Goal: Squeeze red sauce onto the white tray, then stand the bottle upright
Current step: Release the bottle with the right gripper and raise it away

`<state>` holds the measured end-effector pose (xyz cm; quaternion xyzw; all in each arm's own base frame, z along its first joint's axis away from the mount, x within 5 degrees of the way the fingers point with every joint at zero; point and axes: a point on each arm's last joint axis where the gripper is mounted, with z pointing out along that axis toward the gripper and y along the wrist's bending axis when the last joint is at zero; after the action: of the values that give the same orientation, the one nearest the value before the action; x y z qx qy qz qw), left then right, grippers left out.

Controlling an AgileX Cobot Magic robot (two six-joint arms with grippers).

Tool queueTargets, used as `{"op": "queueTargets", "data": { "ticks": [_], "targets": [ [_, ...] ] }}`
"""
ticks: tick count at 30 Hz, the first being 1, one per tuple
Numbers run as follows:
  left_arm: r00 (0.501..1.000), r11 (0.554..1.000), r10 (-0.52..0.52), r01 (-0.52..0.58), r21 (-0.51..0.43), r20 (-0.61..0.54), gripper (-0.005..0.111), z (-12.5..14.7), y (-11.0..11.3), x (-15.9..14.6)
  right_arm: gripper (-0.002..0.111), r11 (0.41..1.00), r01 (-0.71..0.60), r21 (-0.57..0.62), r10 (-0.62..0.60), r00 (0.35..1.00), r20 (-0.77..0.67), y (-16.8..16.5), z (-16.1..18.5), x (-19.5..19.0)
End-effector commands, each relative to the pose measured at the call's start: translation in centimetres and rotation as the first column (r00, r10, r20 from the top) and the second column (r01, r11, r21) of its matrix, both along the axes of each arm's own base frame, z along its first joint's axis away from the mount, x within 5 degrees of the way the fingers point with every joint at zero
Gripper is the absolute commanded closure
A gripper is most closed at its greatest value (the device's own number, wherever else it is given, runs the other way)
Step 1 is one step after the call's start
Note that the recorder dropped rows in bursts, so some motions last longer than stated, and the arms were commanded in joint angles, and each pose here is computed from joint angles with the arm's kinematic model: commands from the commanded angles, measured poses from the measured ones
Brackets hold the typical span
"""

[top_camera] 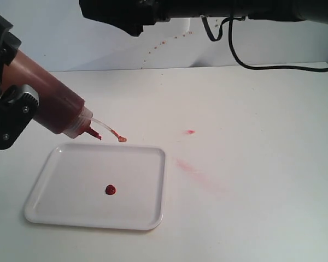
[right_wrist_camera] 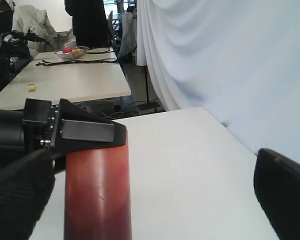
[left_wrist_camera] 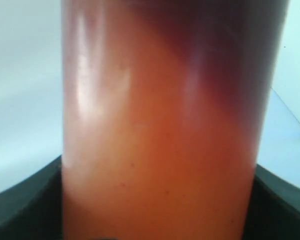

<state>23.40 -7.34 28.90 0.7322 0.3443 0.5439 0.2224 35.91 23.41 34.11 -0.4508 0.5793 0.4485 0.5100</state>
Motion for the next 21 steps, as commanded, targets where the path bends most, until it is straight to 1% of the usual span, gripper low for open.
{"op": "queueTargets", "data": {
  "ticks": [1,8,21],
  "targets": [
    [0.999,0.998,0.036,-0.035,-0.047,0.03,0.107,0.93,0.25,-0.2,0.003,1.0,0.012,0.018,-0.012,1.0,0.008,-0.95,0.67,0.17],
    [0.999,0.998,0.036,-0.035,-0.046,0.028,0.107,0.86,0.26,-0.22,0.003,0.999,0.032,0.015,-0.032,0.999,0.008,-1.22,0.64,0.44],
    [0.998,0.994,0.058,-0.057,-0.09,0.002,0.107,0.62,0.31,-0.3,0.003,0.999,0.032,0.015,-0.032,0.999,0.008,-1.22,0.64,0.44]
  ]
}}
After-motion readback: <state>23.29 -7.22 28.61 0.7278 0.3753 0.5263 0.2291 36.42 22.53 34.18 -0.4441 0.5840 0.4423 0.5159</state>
